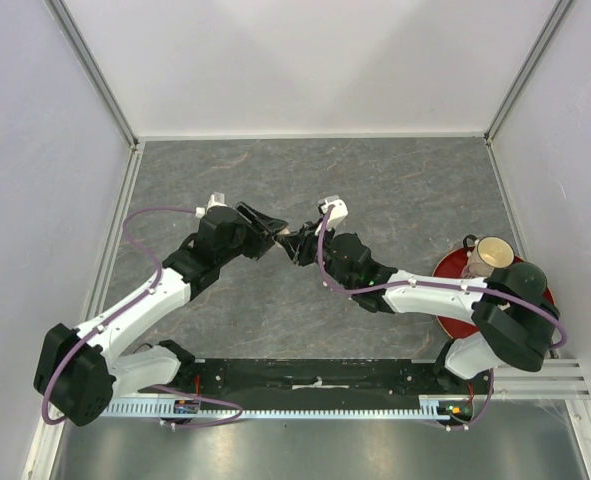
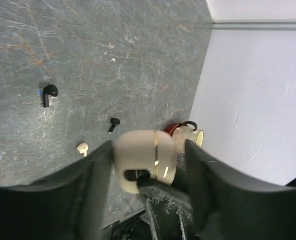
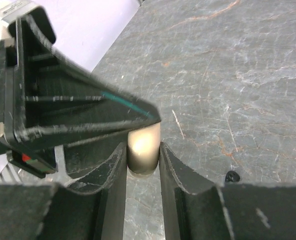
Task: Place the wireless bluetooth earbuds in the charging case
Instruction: Pick up the charging case at the center of the board.
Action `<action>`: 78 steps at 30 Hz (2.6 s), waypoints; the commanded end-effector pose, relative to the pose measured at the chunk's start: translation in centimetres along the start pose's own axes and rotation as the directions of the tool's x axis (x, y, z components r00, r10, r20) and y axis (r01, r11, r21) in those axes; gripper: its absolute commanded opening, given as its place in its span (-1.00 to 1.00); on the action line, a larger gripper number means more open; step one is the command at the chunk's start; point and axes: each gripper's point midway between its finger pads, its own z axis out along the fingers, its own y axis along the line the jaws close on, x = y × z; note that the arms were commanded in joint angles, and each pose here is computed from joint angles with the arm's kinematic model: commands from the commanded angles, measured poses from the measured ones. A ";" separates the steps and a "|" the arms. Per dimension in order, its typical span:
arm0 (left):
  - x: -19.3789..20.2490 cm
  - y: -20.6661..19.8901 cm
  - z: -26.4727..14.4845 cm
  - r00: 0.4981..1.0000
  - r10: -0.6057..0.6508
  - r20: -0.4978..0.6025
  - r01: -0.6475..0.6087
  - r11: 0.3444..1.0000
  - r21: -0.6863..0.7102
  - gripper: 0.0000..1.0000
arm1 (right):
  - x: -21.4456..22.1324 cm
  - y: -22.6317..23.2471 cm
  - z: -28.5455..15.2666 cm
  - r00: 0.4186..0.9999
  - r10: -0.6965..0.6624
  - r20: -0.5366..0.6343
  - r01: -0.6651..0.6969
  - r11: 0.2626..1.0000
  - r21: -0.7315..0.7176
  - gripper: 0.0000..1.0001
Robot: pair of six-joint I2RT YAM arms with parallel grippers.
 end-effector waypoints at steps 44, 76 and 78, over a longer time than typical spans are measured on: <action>6.9 -10.4 -8.6 0.563 0.817 0.127 -0.463 0.184 0.867 0.47 | -10.9 1.2 -10.3 0.939 0.048 -0.342 -0.238 0.808 -0.540 -0.91; 8.5 -12.5 -7.1 0.628 0.769 0.120 -0.434 0.218 0.874 -0.24 | -10.4 1.9 -11.3 0.937 0.045 -0.346 -0.245 0.792 -0.559 -0.91; 8.5 -12.6 -7.1 0.629 0.768 0.118 -0.429 0.216 0.877 -0.25 | -10.3 1.9 -11.2 0.936 0.044 -0.349 -0.246 0.792 -0.559 -0.91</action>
